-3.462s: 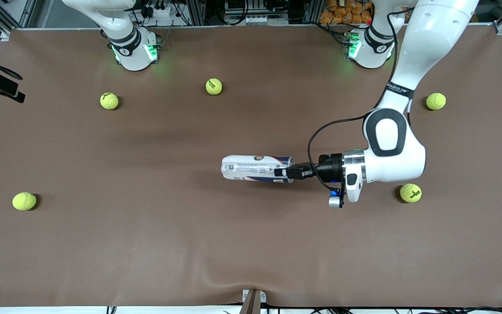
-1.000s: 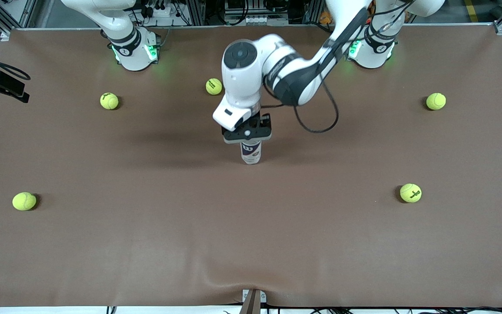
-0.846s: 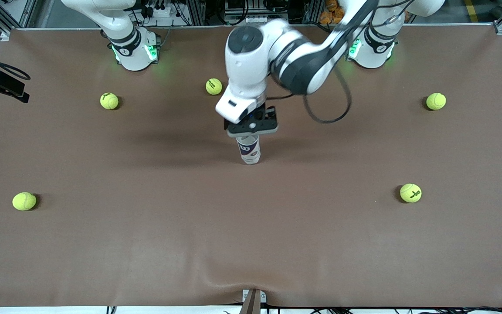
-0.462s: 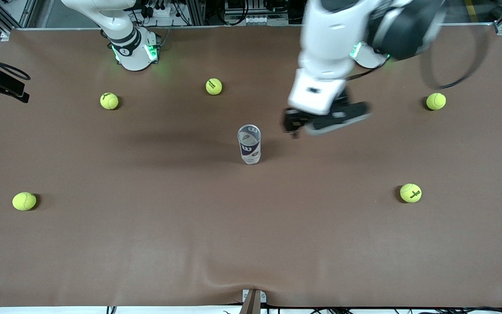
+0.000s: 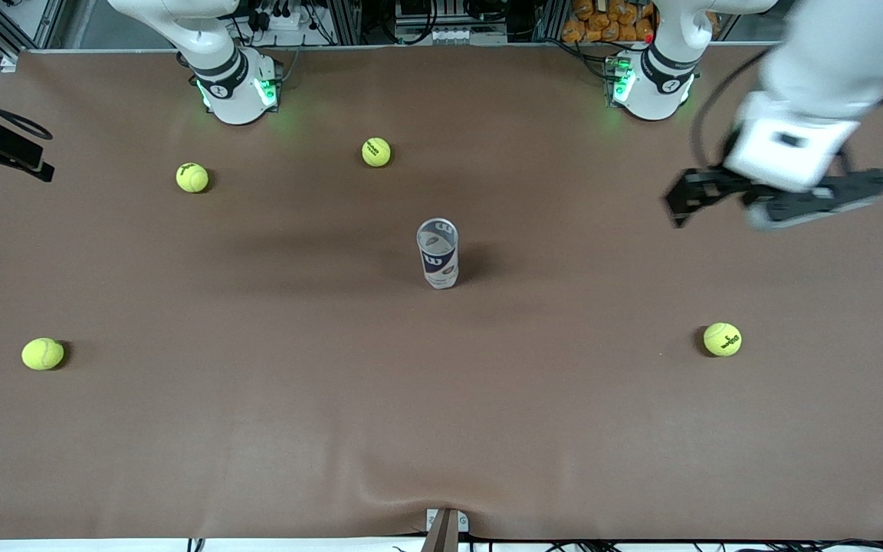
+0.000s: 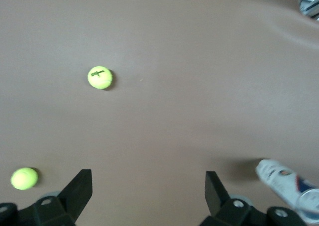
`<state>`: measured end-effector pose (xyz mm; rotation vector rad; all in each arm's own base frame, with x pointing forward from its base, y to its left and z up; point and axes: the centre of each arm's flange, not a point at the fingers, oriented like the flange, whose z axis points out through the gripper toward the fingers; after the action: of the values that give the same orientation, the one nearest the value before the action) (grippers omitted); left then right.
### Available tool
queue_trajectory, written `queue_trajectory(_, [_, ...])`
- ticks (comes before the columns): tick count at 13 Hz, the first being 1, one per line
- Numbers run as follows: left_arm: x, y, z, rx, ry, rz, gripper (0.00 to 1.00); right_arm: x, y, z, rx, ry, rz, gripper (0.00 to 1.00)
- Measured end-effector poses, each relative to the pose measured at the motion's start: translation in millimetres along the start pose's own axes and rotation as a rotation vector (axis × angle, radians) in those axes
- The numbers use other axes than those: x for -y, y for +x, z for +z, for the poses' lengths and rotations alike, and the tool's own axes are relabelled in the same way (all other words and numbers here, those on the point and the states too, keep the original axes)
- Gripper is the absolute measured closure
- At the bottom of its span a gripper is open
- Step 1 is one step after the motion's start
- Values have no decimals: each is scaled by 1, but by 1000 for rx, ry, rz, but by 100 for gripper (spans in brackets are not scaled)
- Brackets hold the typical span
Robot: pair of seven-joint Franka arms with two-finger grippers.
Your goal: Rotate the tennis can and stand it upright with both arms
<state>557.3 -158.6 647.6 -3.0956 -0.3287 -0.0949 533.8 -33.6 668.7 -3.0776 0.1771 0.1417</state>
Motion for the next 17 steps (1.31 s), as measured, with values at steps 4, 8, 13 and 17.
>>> queue_trajectory(4, [17,-17,7,26,22,42,0,-4,0,-1,-2,-6,5,0])
queue_trajectory(8, [45,-9,8,29,28,102,0,8,0,0,-2,-35,-17,0])
queue_trajectory(13, [62,-2,9,31,27,178,0,9,0,0,-2,-37,-18,0])
queue_trajectory(17, [104,12,10,40,25,185,0,9,-1,0,-2,-38,-18,0])
